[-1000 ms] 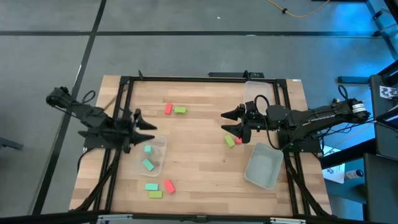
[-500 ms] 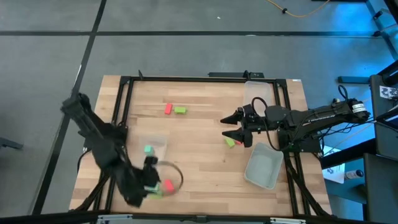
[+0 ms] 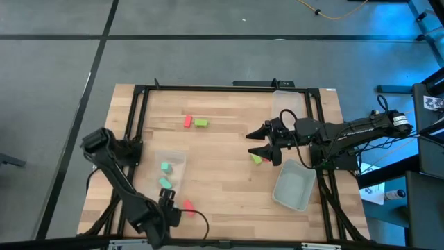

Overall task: Sort & place blocks by color
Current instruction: Adjust the left transparent bin

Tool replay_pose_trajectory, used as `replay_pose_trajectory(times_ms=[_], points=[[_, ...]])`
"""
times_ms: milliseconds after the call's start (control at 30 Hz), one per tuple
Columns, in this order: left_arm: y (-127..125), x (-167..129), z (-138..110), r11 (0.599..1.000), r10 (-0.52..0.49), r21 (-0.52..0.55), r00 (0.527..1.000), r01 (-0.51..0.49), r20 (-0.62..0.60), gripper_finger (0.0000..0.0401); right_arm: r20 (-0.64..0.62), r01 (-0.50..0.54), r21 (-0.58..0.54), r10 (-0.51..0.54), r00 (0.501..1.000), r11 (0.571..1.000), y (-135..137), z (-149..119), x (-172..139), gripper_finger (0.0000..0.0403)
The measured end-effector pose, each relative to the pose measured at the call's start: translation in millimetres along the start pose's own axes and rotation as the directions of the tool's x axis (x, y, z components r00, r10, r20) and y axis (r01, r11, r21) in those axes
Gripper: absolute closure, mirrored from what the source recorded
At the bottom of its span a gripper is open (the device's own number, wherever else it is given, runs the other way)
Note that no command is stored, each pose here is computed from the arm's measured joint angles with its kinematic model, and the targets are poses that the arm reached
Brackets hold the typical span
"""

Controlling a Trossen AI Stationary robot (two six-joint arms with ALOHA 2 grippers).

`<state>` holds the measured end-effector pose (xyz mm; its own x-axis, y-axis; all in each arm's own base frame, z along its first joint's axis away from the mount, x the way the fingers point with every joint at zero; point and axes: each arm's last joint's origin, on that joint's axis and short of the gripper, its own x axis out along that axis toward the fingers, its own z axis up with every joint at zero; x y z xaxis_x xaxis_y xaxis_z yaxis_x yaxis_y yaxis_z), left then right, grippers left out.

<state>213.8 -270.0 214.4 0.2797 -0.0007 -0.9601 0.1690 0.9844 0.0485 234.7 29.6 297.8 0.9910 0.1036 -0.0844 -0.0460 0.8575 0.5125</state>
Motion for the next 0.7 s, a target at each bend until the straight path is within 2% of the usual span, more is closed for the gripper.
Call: replay_pose_trajectory(times_ms=[267,700], points=[[19,20,-14,0.997,0.081,0.016,0.992,-0.08,-0.097,0.0205,0.004,0.006,0.004,-0.006,1.0,1.0,0,0,0,0.0034],[56,21,-34,0.993,0.12,0.012,0.984,-0.12,-0.134,0.0205,0.006,0.007,0.03,-0.007,1.0,1.0,0,0,0,0.0034]])
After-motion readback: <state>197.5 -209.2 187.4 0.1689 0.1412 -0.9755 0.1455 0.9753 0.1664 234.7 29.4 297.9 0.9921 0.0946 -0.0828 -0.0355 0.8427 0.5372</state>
